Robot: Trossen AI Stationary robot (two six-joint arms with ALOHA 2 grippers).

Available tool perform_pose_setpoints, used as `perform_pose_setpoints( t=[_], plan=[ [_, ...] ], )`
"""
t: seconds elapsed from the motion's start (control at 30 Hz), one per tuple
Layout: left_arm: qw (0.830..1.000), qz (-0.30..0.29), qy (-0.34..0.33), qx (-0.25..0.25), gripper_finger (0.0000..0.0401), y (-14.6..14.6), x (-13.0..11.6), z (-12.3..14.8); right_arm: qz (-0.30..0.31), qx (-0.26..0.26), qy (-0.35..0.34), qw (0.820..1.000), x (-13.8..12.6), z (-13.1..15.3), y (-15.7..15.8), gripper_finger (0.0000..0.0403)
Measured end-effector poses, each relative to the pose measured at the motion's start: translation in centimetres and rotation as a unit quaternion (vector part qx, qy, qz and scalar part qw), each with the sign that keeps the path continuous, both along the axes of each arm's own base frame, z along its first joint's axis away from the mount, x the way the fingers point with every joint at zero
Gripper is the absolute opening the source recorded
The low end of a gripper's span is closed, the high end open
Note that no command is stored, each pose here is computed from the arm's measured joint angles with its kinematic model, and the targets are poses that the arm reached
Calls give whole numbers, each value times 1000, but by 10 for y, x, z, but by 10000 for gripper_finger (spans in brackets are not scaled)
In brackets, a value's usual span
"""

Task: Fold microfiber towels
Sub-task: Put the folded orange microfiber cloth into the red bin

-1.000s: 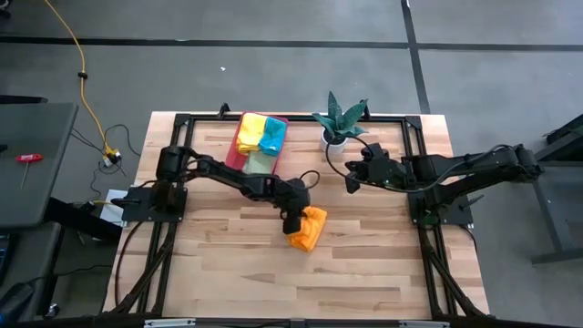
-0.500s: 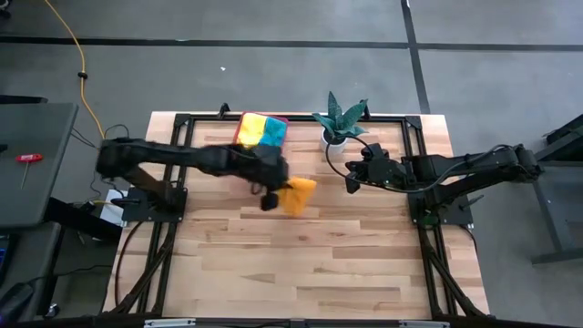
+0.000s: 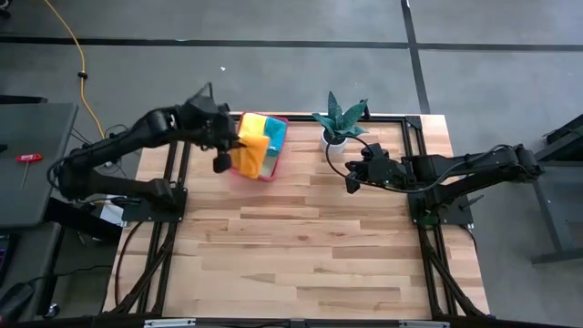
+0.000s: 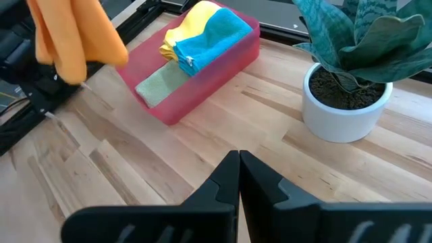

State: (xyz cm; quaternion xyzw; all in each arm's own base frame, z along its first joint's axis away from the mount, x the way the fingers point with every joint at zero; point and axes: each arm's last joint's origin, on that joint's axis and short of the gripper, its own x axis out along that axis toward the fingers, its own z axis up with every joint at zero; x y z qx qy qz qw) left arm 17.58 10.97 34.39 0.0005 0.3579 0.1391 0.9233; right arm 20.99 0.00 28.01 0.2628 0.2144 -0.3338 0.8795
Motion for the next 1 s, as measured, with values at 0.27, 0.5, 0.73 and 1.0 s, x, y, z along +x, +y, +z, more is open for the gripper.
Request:
perform_pose_setpoints(
  t=[0.27,0.5,0.73,1.0],
  plan=[
    [998,19,-19,-53,1,34,-26,-5,-11,14,-10,1000,0,0,0,0],
    [986,56,-43,-153,1,73,-36,-24,-15,18,-13,1000,0,0,0,0],
    [957,41,-60,-281,0,93,-40,-49,-18,22,-15,1000,0,0,0,0],
    [939,44,-54,-337,0,108,-39,-68,-20,19,-15,999,0,0,0,0]
  ],
)
